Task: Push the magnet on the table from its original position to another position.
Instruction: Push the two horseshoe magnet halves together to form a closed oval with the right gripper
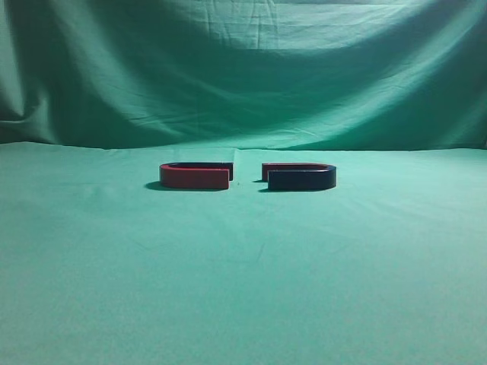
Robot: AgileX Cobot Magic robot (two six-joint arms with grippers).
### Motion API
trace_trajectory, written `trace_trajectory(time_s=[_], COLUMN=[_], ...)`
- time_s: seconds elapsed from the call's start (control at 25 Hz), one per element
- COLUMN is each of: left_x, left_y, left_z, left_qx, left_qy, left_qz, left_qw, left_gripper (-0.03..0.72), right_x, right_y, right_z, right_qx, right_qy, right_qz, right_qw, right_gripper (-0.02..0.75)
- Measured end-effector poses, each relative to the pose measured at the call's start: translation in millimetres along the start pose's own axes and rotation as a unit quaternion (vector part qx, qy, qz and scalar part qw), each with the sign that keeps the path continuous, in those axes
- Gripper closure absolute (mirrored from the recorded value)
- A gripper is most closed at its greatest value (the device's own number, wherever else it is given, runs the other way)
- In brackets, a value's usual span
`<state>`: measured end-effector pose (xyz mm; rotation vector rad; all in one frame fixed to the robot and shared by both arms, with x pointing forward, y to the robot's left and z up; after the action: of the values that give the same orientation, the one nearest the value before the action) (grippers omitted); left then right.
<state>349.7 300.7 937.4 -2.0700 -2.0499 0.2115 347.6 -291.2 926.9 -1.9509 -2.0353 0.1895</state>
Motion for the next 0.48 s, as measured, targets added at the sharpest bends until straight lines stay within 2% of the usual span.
trace_trajectory(time_s=[0.12,0.2,0.32,0.4,0.48], left_x=[0.0,0.0,0.0,0.0,0.0], left_y=[0,0,0,0,0], left_z=[0,0,0,0,0], left_qx=[0.0,0.0,0.0,0.0,0.0], left_qy=[0.0,0.0,0.0,0.0,0.0], left_qz=[0.0,0.0,0.0,0.0,0.0], left_qw=[1.0,1.0,1.0,1.0,1.0], left_gripper=[0.289,0.289,0.289,0.289,0.289], right_x=[0,2,6,7,7], right_y=[0,-1,-8,-19,-28], right_z=[-4,-17,-48,-74,-87], right_qx=[-0.015,-0.058,-0.162,-0.253,-0.3], right_qy=[0.0,0.007,0.025,0.042,0.047], right_qz=[-0.002,-0.009,-0.024,-0.035,-0.039], right_qw=[1.0,0.998,0.986,0.966,0.952], right_gripper=[0.738,0.738,0.738,0.738,0.738])
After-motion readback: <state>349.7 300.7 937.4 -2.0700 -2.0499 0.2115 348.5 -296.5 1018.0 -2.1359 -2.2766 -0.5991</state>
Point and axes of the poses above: a point on each arm's last joint axis where the gripper is mounted, y pointing out along that axis toward the gripper, x along the wrist's bending axis when the last joint is at zero, z = x × y, the point moved 6 cm from there along y, pointing out along that axis toward the gripper, and after that the axes turned 7 degrees about y, right-handed, at the moved point
